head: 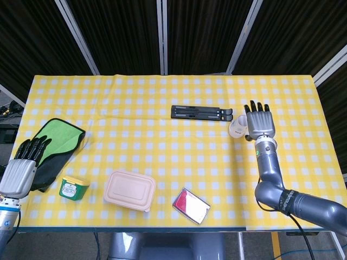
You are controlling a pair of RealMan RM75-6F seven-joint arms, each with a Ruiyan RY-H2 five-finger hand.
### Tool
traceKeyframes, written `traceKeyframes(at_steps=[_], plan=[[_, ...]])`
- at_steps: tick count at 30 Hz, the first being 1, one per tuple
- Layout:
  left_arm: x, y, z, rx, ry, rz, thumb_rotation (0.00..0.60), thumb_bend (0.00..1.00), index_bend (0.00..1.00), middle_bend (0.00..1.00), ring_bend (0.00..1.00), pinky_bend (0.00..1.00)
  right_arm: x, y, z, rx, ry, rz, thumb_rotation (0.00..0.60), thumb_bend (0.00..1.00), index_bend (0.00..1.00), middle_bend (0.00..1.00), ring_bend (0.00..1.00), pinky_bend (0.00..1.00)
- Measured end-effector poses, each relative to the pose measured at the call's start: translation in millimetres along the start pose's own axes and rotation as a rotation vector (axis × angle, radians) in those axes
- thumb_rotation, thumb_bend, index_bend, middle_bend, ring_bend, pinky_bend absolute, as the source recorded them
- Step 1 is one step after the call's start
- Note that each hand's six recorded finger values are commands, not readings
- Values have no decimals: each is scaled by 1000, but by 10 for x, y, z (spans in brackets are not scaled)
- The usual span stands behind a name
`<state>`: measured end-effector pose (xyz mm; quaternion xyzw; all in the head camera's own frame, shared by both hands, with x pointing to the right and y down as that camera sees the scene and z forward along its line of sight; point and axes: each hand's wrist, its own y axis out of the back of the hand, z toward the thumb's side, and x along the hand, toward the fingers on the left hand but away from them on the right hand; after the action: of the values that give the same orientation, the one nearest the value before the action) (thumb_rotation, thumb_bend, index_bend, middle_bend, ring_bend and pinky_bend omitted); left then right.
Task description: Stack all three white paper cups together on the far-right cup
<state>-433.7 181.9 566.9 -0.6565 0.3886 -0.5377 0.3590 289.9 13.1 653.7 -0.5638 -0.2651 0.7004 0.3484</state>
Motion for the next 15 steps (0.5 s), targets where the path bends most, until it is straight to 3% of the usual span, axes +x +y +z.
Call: traceKeyframes(at_steps=[5, 9, 15], plan=[[0, 6, -8, -2, 1, 1, 600, 180, 0, 0, 0, 0, 28, 22, -4, 2, 0, -9, 600, 125, 19, 0, 0, 78], [-1, 9, -20, -1, 4, 3, 600, 179, 0, 0, 0, 0, 78, 34, -25, 3, 6, -24, 600, 126, 4, 0, 0, 18], [-24, 20, -37, -3, 10, 20, 600, 166, 0, 0, 0, 0, 259, 8, -169, -8, 27, -85, 600, 125, 0, 0, 0, 0]])
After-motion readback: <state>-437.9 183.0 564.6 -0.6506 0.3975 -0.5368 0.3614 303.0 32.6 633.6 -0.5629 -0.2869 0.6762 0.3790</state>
